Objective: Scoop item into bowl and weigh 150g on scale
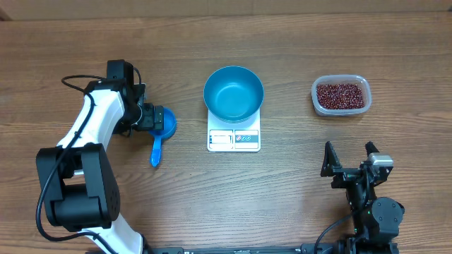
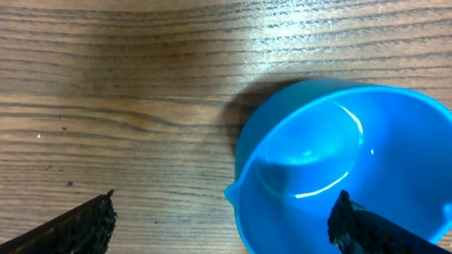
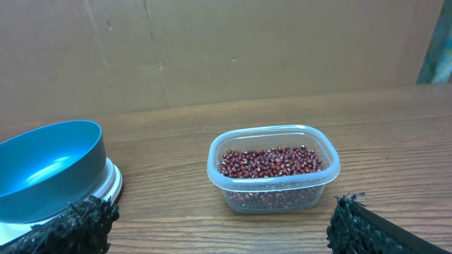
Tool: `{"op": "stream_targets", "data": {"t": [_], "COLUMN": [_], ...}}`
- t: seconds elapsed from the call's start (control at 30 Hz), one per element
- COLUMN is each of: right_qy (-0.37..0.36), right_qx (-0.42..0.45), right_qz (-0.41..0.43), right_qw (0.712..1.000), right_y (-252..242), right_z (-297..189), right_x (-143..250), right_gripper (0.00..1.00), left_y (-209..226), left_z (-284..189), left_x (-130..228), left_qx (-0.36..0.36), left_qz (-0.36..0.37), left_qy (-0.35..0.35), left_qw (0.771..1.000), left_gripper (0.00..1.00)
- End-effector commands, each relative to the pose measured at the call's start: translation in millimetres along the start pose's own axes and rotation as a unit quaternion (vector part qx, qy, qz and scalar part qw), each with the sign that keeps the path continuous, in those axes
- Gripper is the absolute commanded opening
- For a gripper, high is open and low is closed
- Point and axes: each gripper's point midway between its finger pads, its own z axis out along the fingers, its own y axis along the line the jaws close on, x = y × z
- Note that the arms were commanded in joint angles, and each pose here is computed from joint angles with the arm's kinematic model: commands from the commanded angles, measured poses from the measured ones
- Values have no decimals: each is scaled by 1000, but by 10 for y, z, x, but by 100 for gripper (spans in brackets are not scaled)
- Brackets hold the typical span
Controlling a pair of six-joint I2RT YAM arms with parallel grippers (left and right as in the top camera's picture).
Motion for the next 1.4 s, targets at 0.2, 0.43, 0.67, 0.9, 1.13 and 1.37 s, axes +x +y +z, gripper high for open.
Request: {"op": "stream_targets", "data": {"t": [0.2, 0.43, 0.67, 0.9, 1.13, 1.37], "right_qy": [-8, -8, -8, -8, -8, -8], "right_qx": [5, 5, 5, 5, 5, 5], "right_qz": [-1, -1, -1, -1, -1, -1], "right_qw": [1000, 1000, 1000, 1000, 1000, 1000], "right_y": [-19, -19, -19, -19, -19, -19], "right_z": [-8, -8, -8, -8, -8, -8], "right_x": [-38, -38, -38, -39, -38, -39], "right_gripper": [100, 100, 100, 100, 100, 100], "left_y": [14, 14, 13, 12, 1, 2], "left_z": [60, 60, 69, 189, 365, 373], "left_x": [-55, -77, -99, -55, 21, 24], "left_qx": [-3, -3, -3, -2, 0, -1], "left_qz": [-7, -9, -9, -9, -8, -8], "left_qy": [-2, -6, -10, 7, 34, 35], "left_qw": [1000, 1000, 1000, 1000, 999, 999], "left_gripper": [99, 99, 100, 99, 100, 99]}}
